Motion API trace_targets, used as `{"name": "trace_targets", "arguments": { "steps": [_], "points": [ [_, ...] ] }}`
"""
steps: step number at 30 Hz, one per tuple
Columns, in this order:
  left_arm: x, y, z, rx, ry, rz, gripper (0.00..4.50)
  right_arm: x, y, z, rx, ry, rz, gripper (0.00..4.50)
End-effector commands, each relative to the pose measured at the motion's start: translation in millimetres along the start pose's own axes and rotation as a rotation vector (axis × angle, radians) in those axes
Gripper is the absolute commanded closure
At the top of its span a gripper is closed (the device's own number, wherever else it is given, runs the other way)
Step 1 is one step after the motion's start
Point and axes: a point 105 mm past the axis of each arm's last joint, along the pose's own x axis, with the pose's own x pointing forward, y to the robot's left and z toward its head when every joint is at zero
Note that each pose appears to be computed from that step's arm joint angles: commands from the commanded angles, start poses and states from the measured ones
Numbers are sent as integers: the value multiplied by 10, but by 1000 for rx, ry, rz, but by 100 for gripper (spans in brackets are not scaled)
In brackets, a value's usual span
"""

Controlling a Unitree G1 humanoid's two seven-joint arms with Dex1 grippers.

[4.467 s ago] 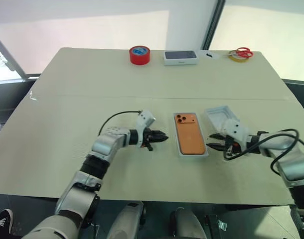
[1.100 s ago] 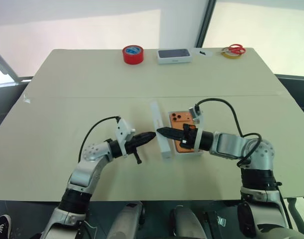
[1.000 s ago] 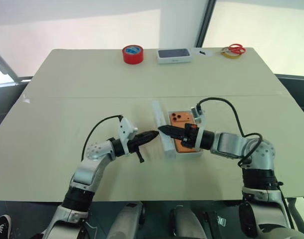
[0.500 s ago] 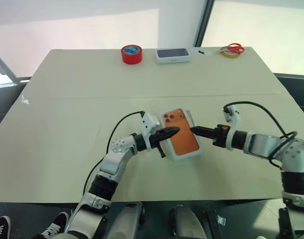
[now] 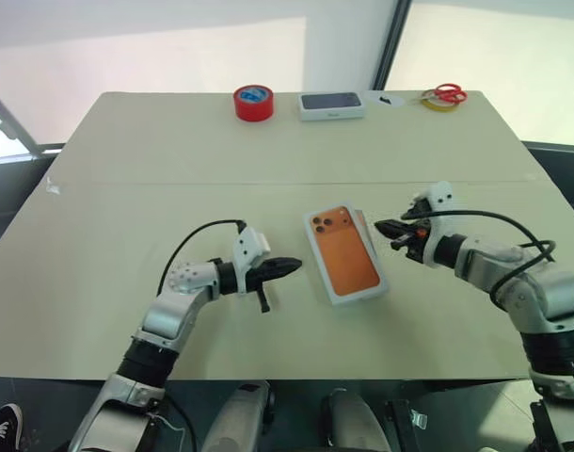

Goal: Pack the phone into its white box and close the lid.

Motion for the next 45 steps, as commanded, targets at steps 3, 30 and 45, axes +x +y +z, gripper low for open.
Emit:
{"name": "trace_targets", "arguments": {
  "steps": [3, 30, 45],
  "points": [
    [277, -80, 20, 34, -11, -28, 450, -26, 6, 24, -145, -6, 8, 446],
    [601, 66, 261, 2, -112, 46, 450, 208, -11, -5, -307, 34, -84, 446],
    [678, 141, 327, 14, -134, 83, 450, 357, -28, 110, -335, 11, -101, 446]
  ]
}}
